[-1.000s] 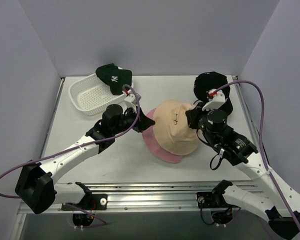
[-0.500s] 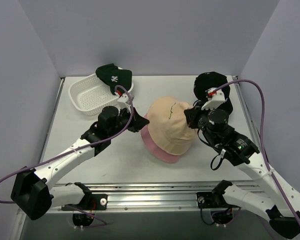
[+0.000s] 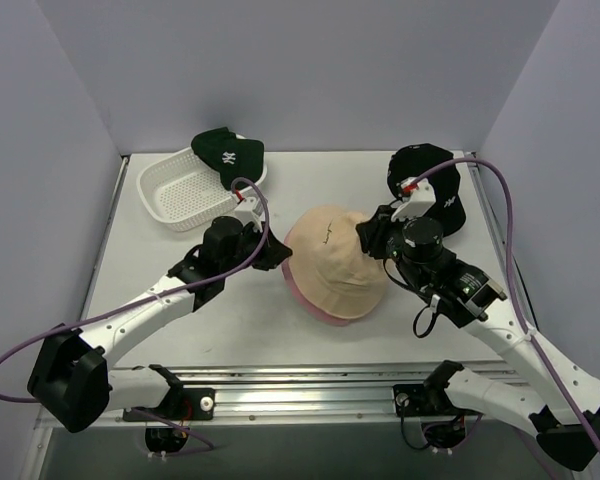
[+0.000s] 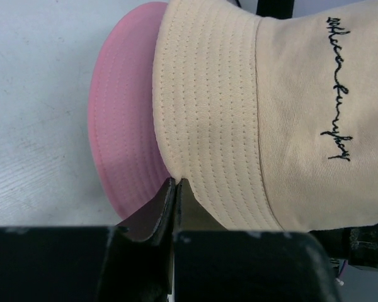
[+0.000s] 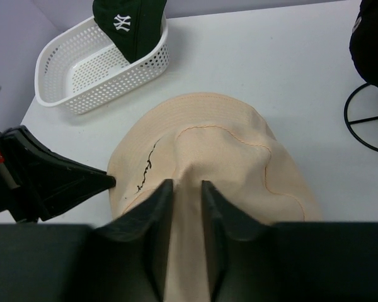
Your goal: Stack the hats
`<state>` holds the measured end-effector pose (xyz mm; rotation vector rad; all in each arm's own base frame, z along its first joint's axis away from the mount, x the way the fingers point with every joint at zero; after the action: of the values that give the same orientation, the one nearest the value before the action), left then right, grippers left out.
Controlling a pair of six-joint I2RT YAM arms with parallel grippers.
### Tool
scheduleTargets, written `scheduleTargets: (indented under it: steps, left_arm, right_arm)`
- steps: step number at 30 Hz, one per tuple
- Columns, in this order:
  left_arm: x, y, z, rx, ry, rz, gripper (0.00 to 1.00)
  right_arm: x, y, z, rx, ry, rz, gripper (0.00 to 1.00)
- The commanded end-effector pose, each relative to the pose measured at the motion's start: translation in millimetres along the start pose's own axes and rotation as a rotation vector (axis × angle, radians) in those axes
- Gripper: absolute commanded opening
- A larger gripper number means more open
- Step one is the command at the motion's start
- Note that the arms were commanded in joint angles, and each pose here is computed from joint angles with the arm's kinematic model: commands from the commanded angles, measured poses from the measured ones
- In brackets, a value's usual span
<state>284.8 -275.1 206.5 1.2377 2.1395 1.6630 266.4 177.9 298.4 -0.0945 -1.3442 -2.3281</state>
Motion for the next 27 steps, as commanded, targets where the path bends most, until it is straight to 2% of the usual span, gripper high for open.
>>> scheduleTargets:
  steps: [1,5,7,10,14,18,19,21,22,23,27]
  left_arm:
    - [-7.5,-18.2,24.6,0.018,0.081,0.034,0.02]
    - [-12.9,-26.1,28.8,0.029,0.076,0.043,0.02]
    - [-14.8,-27.6,29.3,0.031,0.074,0.042,0.02]
    - [-17.1,-29.2,30.0,0.032,0.074,0.045,0.02]
    - [-19.9,-29.1,31.0,0.031,0.073,0.044,0.02]
    - [-22.0,-29.3,31.5,0.031,0.076,0.052,0.02]
    - [-22.3,-29.4,31.6,0.031,0.076,0.054,0.02]
    - [-23.2,-29.2,32.6,0.030,0.082,0.055,0.02]
    - [-23.2,-28.7,32.9,0.030,0.085,0.054,0.02]
    - [-23.6,-27.5,32.5,0.026,0.083,0.053,0.02]
    - [-23.3,-26.8,32.1,0.020,0.081,0.053,0.02]
  right_arm:
    - [4.7,18.3,3.1,-0.019,0.002,-0.080,0.29]
    - [13.2,34.9,10.9,-0.060,0.031,-0.134,0.49]
    - [19.9,47.3,13.3,-0.071,0.033,-0.166,0.56]
    - [23.3,67.6,-1.2,-0.082,-0.065,-0.210,0.60]
    - [10.2,69.8,-26.0,-0.151,-0.067,-0.176,0.61]
    - [-9.3,59.1,-56.5,-0.212,-0.043,-0.063,0.61]
    - [-11.6,59.7,-79.5,-0.248,-0.084,-0.070,0.61]
    - [-7.1,52.6,-88.6,-0.294,-0.050,-0.050,0.61]
    - [-5.2,58.7,-99.4,-0.330,-0.049,-0.090,0.61]
    - [-7.6,39.5,-113.0,-0.358,-0.064,-0.059,0.61]
    - [-9.7,15.3,-136.1,-0.406,-0.036,-0.038,0.59]
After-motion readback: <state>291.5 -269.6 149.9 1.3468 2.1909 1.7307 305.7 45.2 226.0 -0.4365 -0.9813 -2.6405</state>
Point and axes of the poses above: each gripper's point midway between its finger pads, its own x axis back along the fingers, its own z axis along the line the jaws close on, y = z × x, the point moved 1 cm from there along x, back along the fingers, and after that the axes turned 13 degrees about -x, right-handed, at the moved point
